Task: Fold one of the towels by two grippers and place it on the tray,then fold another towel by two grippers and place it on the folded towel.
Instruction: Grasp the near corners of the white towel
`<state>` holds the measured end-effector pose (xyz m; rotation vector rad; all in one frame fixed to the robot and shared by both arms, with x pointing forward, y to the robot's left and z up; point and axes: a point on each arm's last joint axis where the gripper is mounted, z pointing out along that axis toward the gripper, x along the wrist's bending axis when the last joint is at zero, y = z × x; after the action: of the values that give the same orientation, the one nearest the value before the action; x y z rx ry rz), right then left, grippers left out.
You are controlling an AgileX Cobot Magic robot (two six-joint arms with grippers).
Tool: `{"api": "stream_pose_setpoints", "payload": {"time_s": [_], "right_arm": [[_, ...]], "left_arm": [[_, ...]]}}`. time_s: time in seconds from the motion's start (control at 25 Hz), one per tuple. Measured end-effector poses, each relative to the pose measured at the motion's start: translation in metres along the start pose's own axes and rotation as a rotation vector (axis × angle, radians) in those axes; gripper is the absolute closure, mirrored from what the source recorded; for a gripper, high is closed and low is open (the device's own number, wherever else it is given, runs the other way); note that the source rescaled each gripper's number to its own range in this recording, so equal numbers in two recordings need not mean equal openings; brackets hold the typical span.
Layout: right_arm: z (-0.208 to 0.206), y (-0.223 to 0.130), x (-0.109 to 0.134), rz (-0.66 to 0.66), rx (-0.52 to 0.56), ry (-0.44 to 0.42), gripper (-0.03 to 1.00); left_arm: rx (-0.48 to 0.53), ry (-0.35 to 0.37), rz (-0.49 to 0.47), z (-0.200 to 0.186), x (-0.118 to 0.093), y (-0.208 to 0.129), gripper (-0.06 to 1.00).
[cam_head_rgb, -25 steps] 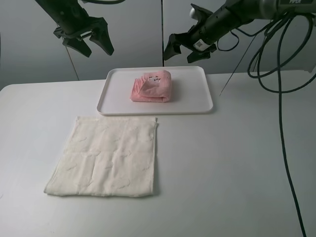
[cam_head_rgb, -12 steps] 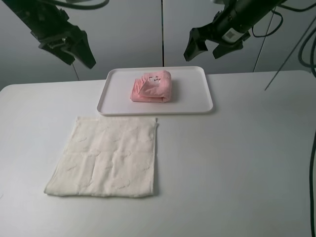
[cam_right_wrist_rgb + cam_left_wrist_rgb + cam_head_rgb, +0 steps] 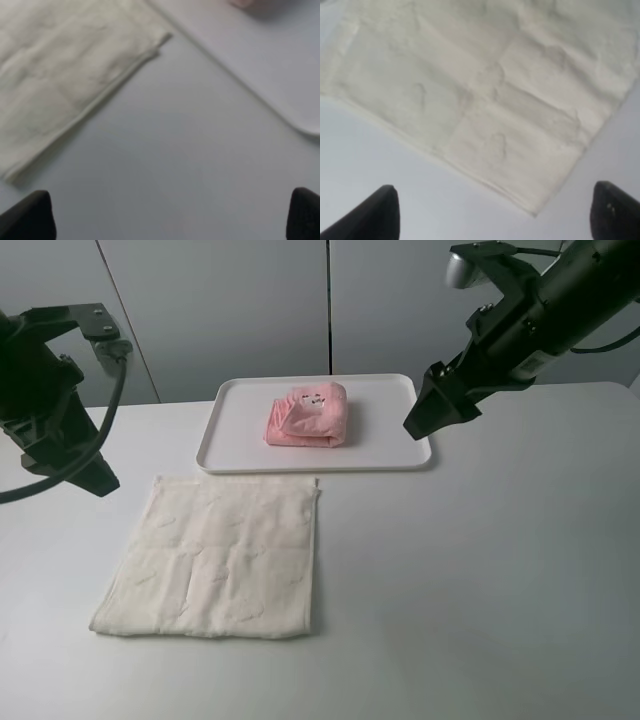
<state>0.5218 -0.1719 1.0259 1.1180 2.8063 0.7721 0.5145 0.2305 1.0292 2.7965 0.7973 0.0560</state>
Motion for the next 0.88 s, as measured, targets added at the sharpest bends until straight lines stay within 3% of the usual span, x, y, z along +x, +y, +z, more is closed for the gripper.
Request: {"api": "stream_pose_setpoints", "payload": {"time_s": [0.2,0.32,0.48,0.64,0.88], "right_arm": [[0.032,0.001,0.074,-0.433,0.136,0.021,-0.03],[0.04,0.002,0.107,-0.632,0.158,0.008,-0.03],[0.05,0.004,0.142,-0.759,0.113,0.021,-0.03],[0.077,-0.004,0.167,-0.832,0.174,0.075,-0.03],[0.118,-0.018,0.188,-0.872,0.267,0.12,-0.03]], "left_arm": [[0.075,-0.01,0.114,0.027,-0.008,-0.022,-0.03],[0.12,-0.003,0.162,0.042,-0.012,-0.035,-0.03],[0.158,0.015,0.241,0.06,-0.024,-0.043,-0.03],[0.236,0.01,0.368,0.077,-0.042,-0.051,-0.03],[0.263,-0.006,0.403,0.101,-0.06,-0.076,-0.03]]}}
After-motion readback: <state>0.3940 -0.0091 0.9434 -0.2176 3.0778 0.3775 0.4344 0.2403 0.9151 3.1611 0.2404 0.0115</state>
